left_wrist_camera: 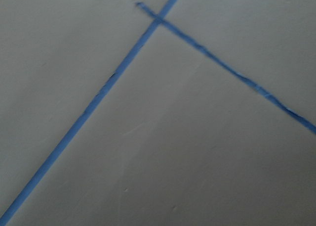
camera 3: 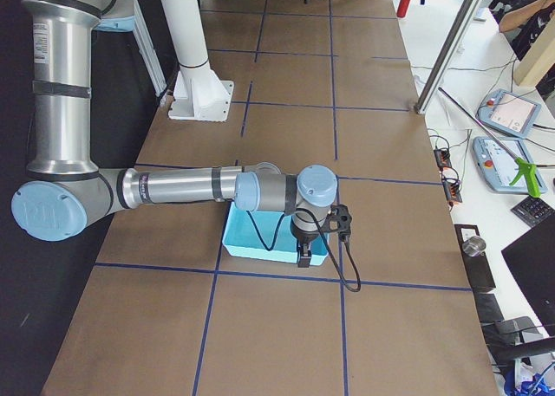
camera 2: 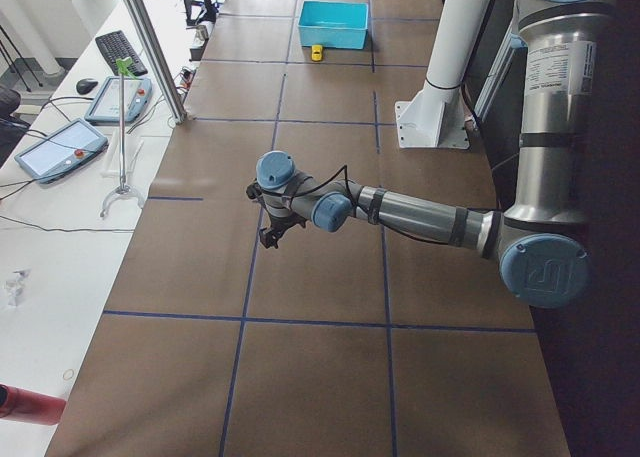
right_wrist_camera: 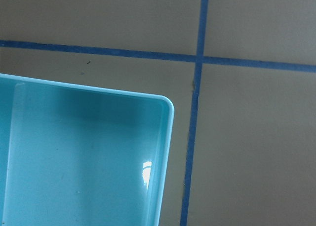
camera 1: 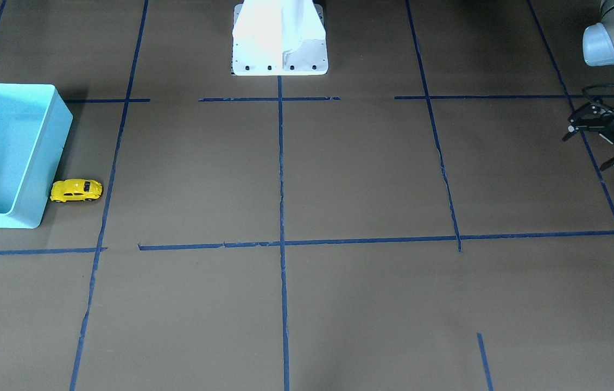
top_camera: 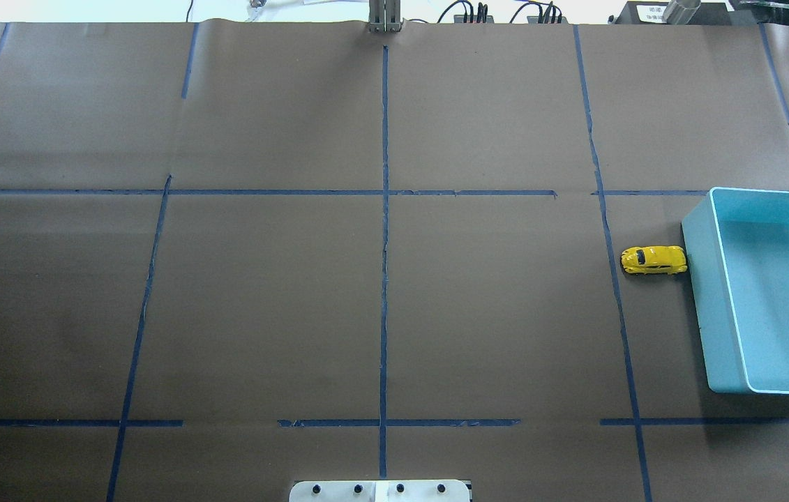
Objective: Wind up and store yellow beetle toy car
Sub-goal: 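Reach the right gripper down to the car beside the blue bin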
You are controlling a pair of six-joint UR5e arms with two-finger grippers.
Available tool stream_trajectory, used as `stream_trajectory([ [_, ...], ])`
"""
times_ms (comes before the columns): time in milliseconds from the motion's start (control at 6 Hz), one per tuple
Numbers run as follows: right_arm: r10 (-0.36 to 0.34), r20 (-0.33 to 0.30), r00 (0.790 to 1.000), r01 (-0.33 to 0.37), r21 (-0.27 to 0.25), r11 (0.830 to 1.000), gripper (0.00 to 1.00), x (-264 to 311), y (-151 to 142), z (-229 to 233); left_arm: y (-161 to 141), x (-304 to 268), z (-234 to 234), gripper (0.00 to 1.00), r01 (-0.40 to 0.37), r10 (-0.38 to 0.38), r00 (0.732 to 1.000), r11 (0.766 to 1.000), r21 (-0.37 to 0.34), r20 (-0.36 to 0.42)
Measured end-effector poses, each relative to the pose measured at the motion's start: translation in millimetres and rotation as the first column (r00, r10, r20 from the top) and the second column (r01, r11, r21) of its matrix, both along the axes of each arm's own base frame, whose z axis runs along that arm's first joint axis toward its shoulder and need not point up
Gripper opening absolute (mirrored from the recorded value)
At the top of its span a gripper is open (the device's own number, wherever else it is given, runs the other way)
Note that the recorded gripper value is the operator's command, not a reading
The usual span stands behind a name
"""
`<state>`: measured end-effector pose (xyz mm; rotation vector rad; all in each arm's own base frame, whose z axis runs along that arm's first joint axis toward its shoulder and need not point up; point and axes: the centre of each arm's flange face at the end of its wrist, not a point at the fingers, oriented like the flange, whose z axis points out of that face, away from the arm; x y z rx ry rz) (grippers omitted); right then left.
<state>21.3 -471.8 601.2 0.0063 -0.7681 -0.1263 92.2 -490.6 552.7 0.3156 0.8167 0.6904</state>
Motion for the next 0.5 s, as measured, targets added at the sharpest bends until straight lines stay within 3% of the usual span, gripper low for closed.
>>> stream_trajectory([
  [167, -0.086, -0.043, 0.995, 0.089, 0.079, 0.993, 1.0, -43.0, -21.8, -33.6, -0.8, -23.4, 14.9, 1.0, 0.055, -0.049, 0.997, 0.994, -0.092, 0.063],
  [333, -0.18, -0.088, 0.98, 0.192, 0.162, 0.968, 1.0, -98.9, -40.6, -70.9, 0.9, -53.2, 29.3, 1.0, 0.123, -0.107, 0.989, 0.978, -0.168, 0.101],
  [500, -0.253, -0.115, 0.961, 0.274, 0.235, 0.933, 1.0, -146.2, -41.4, -105.6, 4.3, -83.6, 43.3, 1.0, 0.192, -0.163, 0.978, 0.95, -0.247, 0.131],
])
